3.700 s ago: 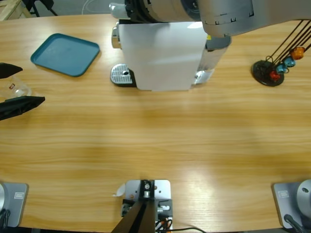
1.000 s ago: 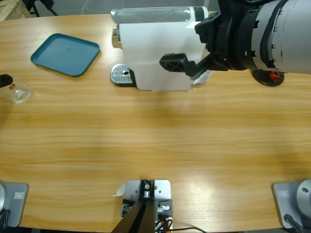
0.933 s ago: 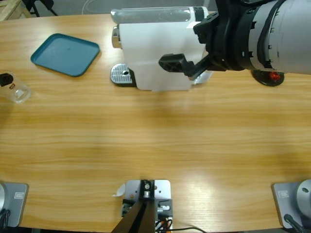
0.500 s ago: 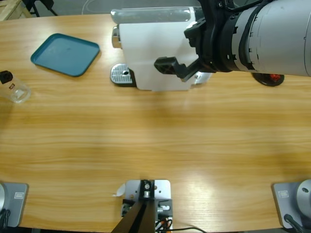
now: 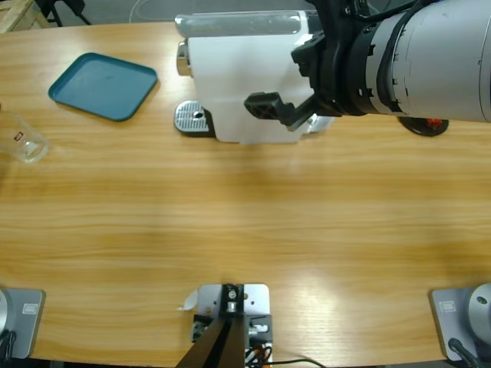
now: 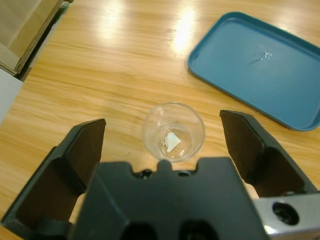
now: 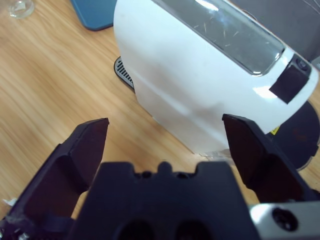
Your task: Pour coffee
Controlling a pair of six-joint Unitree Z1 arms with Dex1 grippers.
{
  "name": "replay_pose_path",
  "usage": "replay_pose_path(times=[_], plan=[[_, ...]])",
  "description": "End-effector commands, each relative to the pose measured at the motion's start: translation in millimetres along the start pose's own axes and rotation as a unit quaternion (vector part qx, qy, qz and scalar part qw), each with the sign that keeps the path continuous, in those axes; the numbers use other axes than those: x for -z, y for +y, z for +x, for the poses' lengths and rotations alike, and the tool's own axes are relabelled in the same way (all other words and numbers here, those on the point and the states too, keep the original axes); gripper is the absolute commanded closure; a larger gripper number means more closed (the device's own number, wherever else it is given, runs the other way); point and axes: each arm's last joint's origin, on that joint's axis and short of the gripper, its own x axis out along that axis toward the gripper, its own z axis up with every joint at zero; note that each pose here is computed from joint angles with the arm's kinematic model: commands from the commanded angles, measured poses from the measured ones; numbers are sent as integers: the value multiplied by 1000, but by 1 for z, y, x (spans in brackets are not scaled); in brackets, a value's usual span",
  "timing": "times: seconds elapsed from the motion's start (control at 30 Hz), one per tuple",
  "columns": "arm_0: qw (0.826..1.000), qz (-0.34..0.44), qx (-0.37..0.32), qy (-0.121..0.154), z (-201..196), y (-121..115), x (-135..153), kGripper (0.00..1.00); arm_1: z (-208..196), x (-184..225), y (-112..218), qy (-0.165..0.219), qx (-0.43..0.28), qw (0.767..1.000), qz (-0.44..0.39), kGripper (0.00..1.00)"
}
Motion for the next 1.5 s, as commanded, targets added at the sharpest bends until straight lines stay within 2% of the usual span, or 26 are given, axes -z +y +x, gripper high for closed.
replay_pose_path(times=[0.03, 0.3, 0.6, 0.8, 1.03, 1.17, 1.3, 1.37, 1.5], plan=[[998, 17, -23, 63, 26, -10, 18, 0, 16, 8, 7, 31, 9, 999, 1, 0], [996, 13, -32, 79, 38, -17, 22, 0, 21, 9, 8, 40, 9, 999, 1, 0], [996, 7, -31, 79, 49, -26, 22, 0, 29, 9, 11, 47, 10, 999, -1, 0], [995, 11, -36, 89, 58, -30, 27, 0, 32, 10, 12, 52, 9, 999, -2, 0], [996, 4, -34, 79, 58, -30, 23, 20, 35, 10, 13, 54, 8, 999, -2, 0], [996, 4, -41, 82, 59, -27, 24, 119, 36, 11, 14, 55, 8, 998, -3, 0], [996, 1, -42, 82, 61, -27, 25, 289, 35, 10, 13, 53, 10, 999, -2, 0], [996, -1, -40, 80, 63, -29, 25, 409, 35, 9, 13, 51, 9, 999, -2, 0], [996, -1, -41, 82, 63, -28, 28, 954, 36, 7, 14, 48, 10, 999, 0, 0]])
